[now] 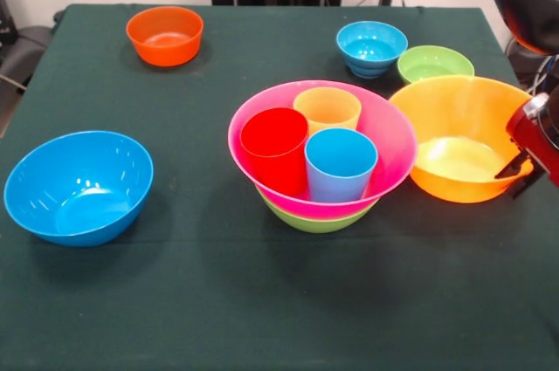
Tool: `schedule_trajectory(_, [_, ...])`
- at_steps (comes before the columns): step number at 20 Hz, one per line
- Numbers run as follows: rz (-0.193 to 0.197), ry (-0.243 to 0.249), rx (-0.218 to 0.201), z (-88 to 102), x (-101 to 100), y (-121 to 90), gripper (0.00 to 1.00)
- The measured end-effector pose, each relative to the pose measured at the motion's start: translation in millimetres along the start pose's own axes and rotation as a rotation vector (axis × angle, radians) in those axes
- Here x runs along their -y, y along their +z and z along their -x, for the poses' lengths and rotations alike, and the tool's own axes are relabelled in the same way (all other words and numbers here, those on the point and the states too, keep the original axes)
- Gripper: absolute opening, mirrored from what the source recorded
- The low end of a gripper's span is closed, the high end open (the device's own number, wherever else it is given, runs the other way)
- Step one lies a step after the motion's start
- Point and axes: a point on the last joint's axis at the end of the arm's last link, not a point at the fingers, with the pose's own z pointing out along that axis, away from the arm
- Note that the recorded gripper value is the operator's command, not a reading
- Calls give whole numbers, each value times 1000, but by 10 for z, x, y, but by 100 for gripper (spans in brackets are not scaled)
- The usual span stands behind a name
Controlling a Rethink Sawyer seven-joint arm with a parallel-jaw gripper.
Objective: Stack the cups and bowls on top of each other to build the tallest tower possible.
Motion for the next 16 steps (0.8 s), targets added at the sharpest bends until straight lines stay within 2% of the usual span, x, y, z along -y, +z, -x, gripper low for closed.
schedule_trajectory(4, [-18, -3, -22, 13, -2, -27, 0])
schedule_trajectory(11, [-39, -15, -37, -55, -6, -53, 0])
schedule_trajectory(16, [-42, -5, -43, -106, 46, -185, 0])
